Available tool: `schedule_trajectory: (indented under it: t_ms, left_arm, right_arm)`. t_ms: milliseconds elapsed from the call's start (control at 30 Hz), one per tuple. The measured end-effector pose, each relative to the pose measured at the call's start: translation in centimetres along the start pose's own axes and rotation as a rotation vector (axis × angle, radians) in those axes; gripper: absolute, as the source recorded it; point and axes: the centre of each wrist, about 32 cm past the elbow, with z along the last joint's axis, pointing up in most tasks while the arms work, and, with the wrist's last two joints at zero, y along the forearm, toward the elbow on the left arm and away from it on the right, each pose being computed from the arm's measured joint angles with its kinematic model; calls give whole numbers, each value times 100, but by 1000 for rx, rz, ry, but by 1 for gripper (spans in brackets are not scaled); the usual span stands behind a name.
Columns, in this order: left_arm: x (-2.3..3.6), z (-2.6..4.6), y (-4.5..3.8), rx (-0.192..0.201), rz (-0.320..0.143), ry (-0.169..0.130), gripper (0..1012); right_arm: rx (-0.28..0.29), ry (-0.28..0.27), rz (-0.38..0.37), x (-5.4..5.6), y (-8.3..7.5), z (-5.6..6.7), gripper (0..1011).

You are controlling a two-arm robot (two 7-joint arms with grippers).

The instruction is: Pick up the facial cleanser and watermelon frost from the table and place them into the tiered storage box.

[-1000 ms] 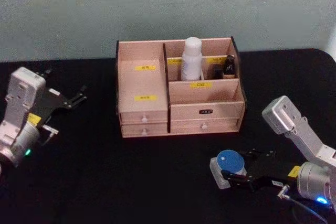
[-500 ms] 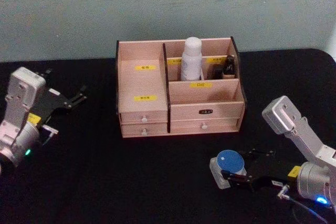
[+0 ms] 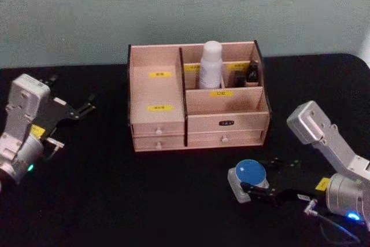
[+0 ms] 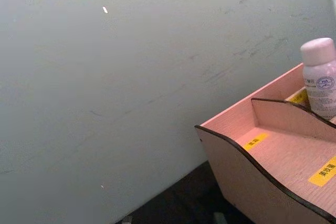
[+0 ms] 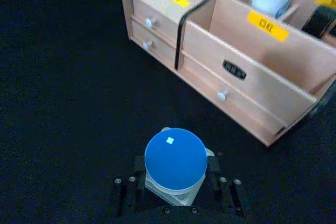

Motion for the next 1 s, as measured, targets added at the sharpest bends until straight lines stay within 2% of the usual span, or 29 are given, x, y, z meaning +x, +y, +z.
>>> schedule_trajectory:
  t_ms: [200,300,433,467,533,633,667,767,800,833,1000]
  left_arm:
    - [0,0,0,0,0,0,1001]
    - [0,0,0,0,0,0,1001]
    - [0,0,0,0,0,0,1001]
    - [0,0,0,0,0,0,1001]
    - [0,0,0,0,0,0,1001]
    - [0,0,0,0,0,0,1001]
    - [0,0,0,0,0,0,1001]
    - [0,0,0,0,0,0,1001]
    - [0,0,0,0,0,0,1001]
    - [0,0,0,0,0,0,1001]
    - [0,0,0,0,0,0,1001]
  right_arm:
    - [36,-34,3,4,-77,138,701]
    - [74,-65,12,19,-139,299,701]
    - [107,-91,13,50,-171,439,701]
    - [127,-105,13,71,-178,517,701]
    - [147,-119,15,88,-175,594,701]
    - [191,-147,20,144,-111,755,701]
    - [191,-147,20,144,-111,755,701]
    - [227,-173,19,216,11,907,701]
    - [227,-173,19,216,11,907,701]
    - [246,-186,24,273,125,1004,701]
    - [263,-186,31,352,299,1102,701]
